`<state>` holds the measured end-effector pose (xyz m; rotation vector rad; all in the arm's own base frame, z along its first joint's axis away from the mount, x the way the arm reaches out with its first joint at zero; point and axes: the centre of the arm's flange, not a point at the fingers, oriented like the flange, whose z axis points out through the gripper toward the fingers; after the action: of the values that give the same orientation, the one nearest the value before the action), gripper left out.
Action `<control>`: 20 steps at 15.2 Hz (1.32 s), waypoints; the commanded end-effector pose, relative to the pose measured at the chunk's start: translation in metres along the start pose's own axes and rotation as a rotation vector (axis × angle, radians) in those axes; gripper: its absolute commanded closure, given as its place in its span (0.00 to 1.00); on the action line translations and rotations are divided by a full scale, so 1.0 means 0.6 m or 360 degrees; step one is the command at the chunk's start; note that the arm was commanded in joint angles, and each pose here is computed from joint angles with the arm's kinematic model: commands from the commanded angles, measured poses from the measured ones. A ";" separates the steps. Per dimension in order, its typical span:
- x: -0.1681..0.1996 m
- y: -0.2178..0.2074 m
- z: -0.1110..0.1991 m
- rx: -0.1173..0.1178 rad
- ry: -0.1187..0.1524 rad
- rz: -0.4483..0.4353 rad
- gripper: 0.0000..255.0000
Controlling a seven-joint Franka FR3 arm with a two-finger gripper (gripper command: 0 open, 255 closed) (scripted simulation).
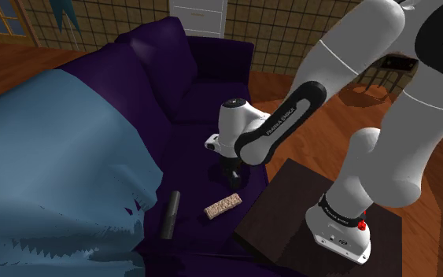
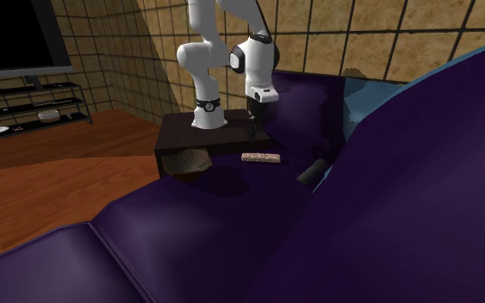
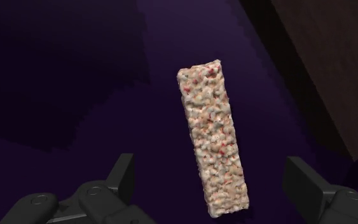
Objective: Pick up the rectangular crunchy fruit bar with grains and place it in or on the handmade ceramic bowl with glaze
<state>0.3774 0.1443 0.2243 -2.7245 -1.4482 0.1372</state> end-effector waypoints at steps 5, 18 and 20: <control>0.040 -0.030 0.108 0.0008 -0.0011 -0.0271 0.00; 0.039 -0.030 0.165 0.0008 -0.0011 -0.0271 0.00; 0.039 -0.030 0.165 0.0008 -0.0011 -0.0271 0.00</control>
<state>0.3655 0.1744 0.1260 -2.5837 -1.6703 0.1427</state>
